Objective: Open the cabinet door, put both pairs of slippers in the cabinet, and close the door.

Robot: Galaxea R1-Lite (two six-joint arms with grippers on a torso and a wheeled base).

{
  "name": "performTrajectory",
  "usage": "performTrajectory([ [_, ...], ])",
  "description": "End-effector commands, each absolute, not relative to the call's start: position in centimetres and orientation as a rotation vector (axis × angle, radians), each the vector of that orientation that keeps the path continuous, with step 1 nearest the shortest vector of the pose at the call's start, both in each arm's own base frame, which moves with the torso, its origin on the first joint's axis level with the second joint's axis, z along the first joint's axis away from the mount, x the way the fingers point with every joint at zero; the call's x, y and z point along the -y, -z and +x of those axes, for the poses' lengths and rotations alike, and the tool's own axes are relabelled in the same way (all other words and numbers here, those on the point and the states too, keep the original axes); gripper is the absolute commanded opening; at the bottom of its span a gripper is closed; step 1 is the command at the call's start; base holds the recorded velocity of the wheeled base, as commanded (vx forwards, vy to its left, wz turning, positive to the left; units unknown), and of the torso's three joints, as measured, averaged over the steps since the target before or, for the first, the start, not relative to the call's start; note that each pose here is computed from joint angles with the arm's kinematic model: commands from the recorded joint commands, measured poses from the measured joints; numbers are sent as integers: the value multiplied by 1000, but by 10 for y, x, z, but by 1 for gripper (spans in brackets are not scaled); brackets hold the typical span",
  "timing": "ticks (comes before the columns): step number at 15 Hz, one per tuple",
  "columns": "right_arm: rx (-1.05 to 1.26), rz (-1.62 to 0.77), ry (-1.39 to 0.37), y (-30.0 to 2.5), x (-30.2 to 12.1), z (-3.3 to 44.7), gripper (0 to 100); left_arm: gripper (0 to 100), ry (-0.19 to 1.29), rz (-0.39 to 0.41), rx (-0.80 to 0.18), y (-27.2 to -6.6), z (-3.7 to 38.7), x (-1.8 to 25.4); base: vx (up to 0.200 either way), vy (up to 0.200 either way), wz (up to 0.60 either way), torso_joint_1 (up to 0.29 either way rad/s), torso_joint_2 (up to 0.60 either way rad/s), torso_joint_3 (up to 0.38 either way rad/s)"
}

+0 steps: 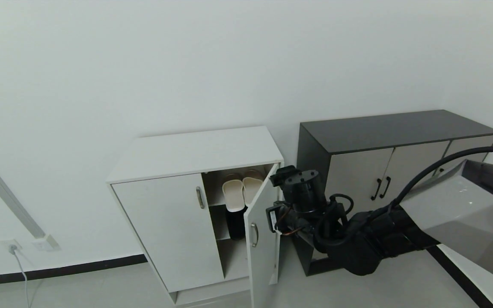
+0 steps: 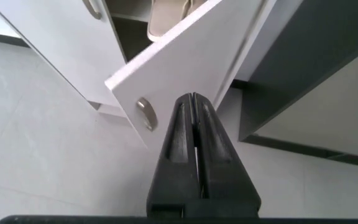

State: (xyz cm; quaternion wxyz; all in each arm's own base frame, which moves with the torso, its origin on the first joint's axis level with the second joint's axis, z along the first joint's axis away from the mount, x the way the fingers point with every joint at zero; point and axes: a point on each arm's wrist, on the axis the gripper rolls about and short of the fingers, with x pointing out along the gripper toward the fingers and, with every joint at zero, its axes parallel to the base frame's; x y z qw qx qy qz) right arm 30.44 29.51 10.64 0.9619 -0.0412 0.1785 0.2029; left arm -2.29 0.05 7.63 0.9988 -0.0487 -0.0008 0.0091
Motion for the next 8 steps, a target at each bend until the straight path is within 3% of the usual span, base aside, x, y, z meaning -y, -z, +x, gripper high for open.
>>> performTrajectory([
  [1, -362, -89, -413, -107, -293, 301, 0, 0, -18, -98, 1, -76, -23, 0, 0, 0, 0, 0, 0, 0],
  [7, -341, -82, -434, -104, -290, 300, 0, 0, -18, -98, 2, -76, -23, 0, 0, 0, 600, 4, 6, 3],
  [8, -325, -87, -431, -104, -288, 301, 0, 0, -18, -98, 1, -76, -23, 0, 0, 0, 0, 0, 0, 0],
])
